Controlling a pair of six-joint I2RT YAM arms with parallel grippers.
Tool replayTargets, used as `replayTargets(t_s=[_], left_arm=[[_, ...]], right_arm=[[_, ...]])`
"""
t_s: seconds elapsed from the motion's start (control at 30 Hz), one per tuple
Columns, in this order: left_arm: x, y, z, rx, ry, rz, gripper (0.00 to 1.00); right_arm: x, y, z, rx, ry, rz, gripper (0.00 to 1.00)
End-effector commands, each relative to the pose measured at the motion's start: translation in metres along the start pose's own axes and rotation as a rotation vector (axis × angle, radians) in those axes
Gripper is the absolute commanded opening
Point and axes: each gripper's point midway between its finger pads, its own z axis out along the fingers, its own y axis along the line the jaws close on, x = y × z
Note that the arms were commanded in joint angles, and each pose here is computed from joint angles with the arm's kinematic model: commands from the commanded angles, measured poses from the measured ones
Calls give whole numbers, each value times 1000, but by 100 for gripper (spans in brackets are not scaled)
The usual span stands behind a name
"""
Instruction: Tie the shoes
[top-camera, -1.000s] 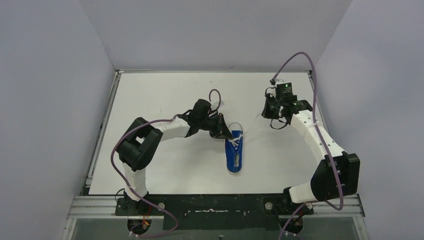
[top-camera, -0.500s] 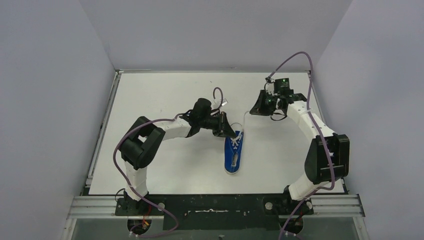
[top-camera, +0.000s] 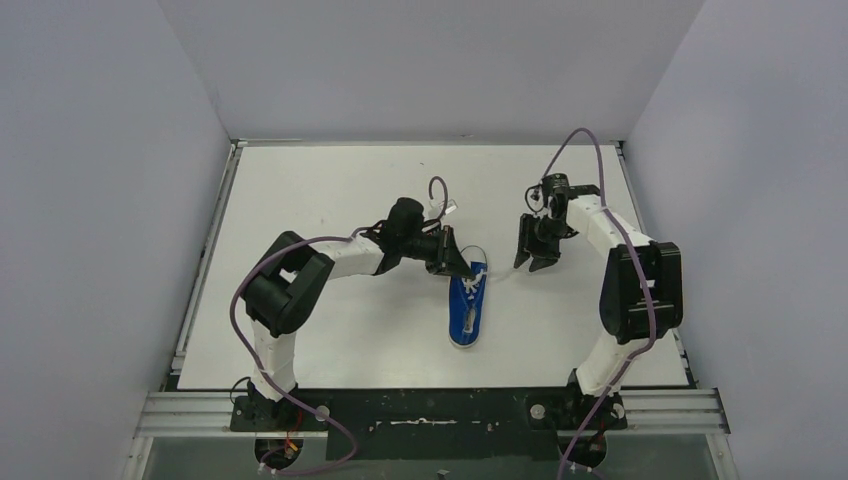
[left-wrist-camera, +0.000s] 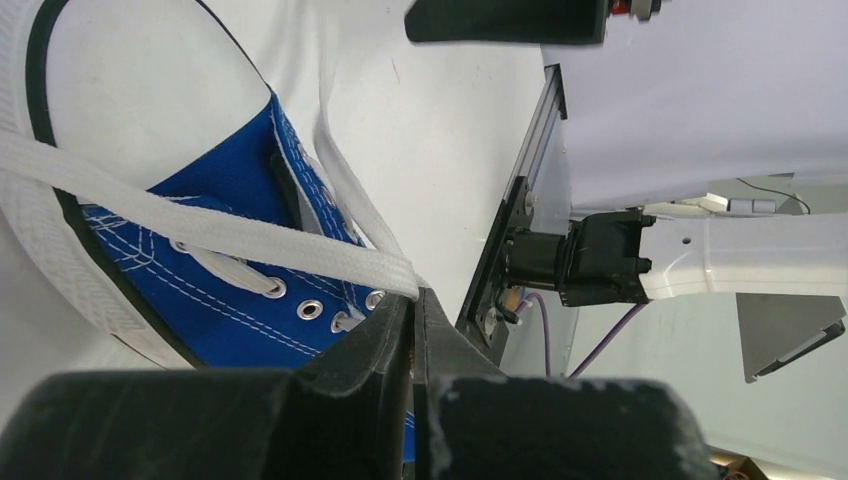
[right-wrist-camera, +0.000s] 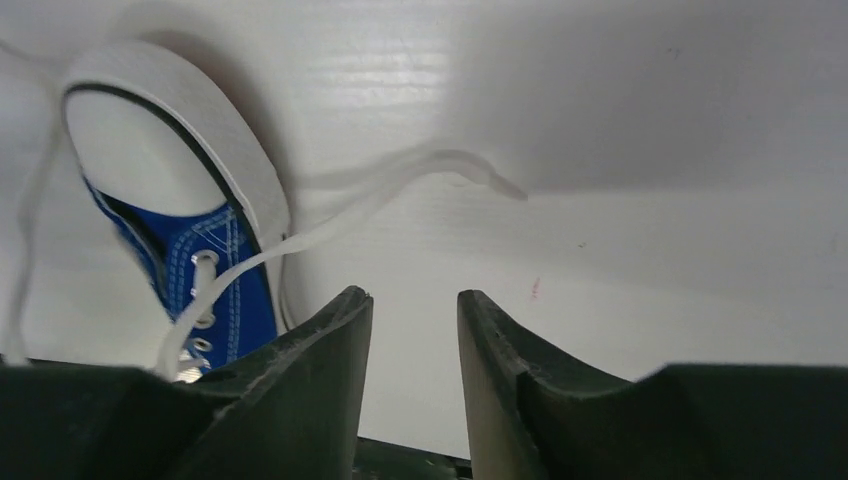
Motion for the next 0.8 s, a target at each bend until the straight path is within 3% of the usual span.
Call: replayTargets(t_s=[0.0,0.03,0.17,0.27,0.43,0.6,0.77], left_arm=[[-13,-20,1,56,-5,89,0],[-14,-21,1,60,-5,92,0],[-12,-23,2,72,0,97,0],[-11,-22,3,80,4,93,0],[-8,-18,4,85,8,77,0],[-8,-18,2,89,12,71,0],[-7,-19,1,93,16,70,0]], right_arm=[[9,-7,-32,155,-71,-231,42],[2,-4,-37,161,-116,-279,47],[-20,11,-35,120,-277,-508,50],[-10,22,-27,25,-250,-771,50],[-7,17,-18,-69,-202,-1026,48],[2,24,-1,-217,-108,-1132,48],[9,13,14,-218,-42,-1150,49]])
